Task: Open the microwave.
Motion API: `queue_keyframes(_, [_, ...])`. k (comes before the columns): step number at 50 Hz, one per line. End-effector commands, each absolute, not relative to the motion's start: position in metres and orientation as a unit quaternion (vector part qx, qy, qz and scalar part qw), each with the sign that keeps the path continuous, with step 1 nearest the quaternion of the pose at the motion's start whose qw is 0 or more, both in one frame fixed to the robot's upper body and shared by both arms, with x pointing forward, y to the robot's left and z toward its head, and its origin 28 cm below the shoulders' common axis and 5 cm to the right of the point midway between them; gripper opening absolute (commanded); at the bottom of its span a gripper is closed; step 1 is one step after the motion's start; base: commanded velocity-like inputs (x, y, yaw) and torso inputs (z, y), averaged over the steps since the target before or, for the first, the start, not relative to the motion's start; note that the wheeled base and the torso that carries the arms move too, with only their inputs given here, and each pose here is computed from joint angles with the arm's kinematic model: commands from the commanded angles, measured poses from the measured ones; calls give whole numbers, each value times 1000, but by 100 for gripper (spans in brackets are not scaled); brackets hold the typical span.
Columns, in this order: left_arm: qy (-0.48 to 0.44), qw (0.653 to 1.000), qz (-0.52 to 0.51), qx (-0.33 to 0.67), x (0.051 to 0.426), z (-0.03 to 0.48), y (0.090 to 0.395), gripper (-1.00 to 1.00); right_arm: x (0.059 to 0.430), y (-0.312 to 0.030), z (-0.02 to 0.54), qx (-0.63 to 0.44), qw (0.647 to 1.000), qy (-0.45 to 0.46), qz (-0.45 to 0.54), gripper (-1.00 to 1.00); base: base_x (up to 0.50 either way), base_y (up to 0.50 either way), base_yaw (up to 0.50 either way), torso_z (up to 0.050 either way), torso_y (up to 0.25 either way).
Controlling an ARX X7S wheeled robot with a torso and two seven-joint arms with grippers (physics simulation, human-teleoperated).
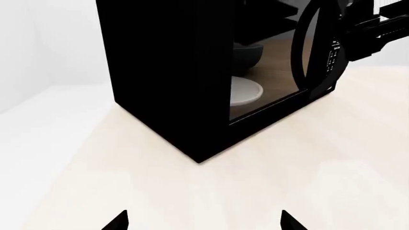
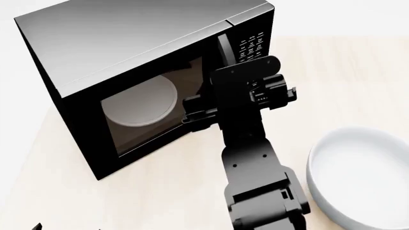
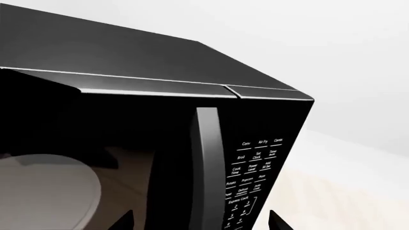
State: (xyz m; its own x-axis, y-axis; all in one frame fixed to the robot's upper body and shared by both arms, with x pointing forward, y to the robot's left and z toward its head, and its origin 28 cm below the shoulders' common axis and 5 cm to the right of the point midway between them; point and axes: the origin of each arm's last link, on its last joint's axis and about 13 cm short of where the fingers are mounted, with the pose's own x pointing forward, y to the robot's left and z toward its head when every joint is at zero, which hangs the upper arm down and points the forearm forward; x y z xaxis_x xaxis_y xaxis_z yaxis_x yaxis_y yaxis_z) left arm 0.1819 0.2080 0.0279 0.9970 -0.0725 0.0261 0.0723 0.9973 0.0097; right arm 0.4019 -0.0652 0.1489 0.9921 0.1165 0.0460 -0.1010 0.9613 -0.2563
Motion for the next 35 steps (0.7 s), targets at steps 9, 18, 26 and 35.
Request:
queue_keyframes(9, [-11, 999, -38, 6, 183, 27, 207, 100, 411, -66, 142, -131, 990, -30, 48, 100, 0, 0, 0, 0, 0])
queue_keyframes(18, [-11, 999, -38, 6, 183, 27, 207, 100, 416, -65, 141, -136, 989, -28, 47, 100, 0, 0, 0, 0, 0])
queue_keyframes(26, [-13, 999, -36, 5, 182, 28, 208, 100, 417, -66, 139, -140, 989, -32, 45, -100, 0, 0, 0, 0, 0])
queue_keyframes(35, [-15, 999, -36, 6, 181, 29, 208, 100, 409, -73, 135, -137, 989, -36, 44, -100, 0, 0, 0, 0, 0])
